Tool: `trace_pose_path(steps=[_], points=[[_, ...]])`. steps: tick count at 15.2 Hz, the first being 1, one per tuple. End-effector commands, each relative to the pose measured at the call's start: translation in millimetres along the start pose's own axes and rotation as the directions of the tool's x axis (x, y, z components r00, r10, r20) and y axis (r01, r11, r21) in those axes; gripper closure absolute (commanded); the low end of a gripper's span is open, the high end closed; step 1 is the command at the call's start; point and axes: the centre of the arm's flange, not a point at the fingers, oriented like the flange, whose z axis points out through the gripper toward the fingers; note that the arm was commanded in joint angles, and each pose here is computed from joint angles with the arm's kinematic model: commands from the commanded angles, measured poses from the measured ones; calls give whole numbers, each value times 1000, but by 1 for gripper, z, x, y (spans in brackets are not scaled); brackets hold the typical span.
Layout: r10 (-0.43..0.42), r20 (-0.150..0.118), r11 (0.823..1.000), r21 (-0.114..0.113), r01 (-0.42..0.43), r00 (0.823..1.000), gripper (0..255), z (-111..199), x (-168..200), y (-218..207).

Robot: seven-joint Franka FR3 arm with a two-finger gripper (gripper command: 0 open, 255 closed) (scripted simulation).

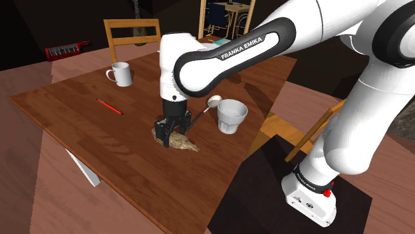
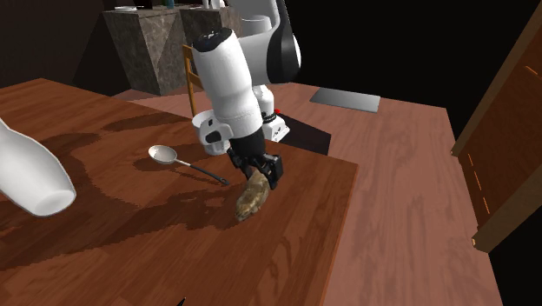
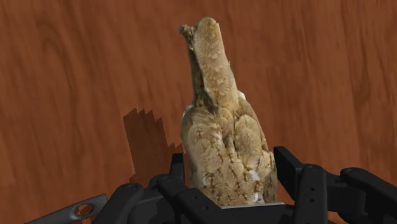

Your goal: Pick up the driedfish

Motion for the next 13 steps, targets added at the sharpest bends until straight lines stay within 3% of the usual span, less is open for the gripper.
trace_pose_path(steps=[1, 13], points=[[0, 0, 1000, 0, 0, 1000, 255, -11, -1, -2], [0, 0, 1000, 0, 0, 1000, 255, -63, -8, -11]])
